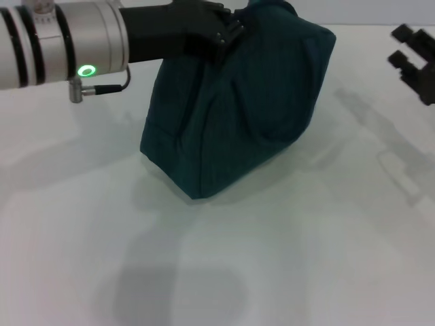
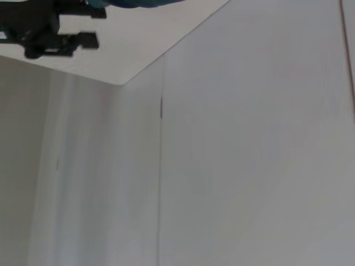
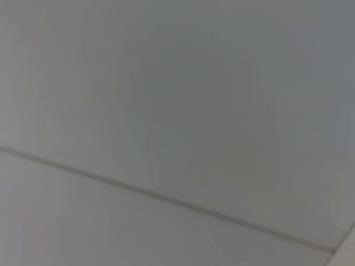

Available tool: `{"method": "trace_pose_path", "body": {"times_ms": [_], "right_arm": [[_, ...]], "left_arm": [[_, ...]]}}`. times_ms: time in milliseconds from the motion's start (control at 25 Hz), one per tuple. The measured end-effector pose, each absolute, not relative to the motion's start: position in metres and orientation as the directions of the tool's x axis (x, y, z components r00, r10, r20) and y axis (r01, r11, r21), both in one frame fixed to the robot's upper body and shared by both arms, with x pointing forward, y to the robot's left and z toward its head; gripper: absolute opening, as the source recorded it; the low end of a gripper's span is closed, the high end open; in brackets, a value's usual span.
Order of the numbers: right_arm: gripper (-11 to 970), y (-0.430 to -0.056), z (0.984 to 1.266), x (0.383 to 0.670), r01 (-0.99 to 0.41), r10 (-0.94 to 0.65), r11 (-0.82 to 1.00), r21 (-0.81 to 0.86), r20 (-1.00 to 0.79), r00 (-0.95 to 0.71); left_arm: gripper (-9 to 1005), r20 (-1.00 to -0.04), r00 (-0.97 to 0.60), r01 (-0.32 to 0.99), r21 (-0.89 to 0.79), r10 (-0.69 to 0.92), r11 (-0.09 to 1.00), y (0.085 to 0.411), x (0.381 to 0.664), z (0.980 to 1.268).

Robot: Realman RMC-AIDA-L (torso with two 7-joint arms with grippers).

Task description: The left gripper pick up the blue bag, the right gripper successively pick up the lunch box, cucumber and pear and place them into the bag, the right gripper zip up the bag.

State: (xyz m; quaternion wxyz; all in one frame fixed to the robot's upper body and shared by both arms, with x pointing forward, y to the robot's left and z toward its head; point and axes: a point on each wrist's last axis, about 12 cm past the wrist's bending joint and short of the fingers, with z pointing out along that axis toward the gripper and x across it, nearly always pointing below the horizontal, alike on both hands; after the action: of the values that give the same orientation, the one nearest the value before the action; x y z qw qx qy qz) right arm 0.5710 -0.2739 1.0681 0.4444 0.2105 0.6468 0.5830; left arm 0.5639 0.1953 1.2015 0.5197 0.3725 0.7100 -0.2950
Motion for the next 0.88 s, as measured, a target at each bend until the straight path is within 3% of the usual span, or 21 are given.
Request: {"method": "trace_pose_path", "body": {"times_ms": [480, 600, 680, 880], "right_arm": [[768, -0.29, 1.075, 0.567, -0.291, 0.824, 0.224, 0.93, -0.34, -0.453], [888, -0.289, 1.074, 0.567, -0.294, 0.822, 0.223, 0.929, -0.342, -0.456], [888, -0.288, 1.075, 0.566, -0.298, 0.82, 0.22, 0.929, -0.342, -0.459], [888, -0.285, 1.078, 0.565, -0.337, 0.807, 0.221, 0.915, -0.365, -0.464]], "left_arm": [[131, -0.958, -0.267, 0.833, -0.174, 0.105, 0.525, 0.194, 0.573, 1.169], [144, -0.96, -0.268, 0.829, -0.187, 0.081, 0.528, 0.197, 0.571, 1.168], [153, -0.959, -0.274, 0.826, -0.2, 0.065, 0.527, 0.198, 0.57, 1.167], [380, -0.961, -0.278, 0.822, -0.239, -0.002, 0.517, 0.202, 0.568, 1.172]]}}
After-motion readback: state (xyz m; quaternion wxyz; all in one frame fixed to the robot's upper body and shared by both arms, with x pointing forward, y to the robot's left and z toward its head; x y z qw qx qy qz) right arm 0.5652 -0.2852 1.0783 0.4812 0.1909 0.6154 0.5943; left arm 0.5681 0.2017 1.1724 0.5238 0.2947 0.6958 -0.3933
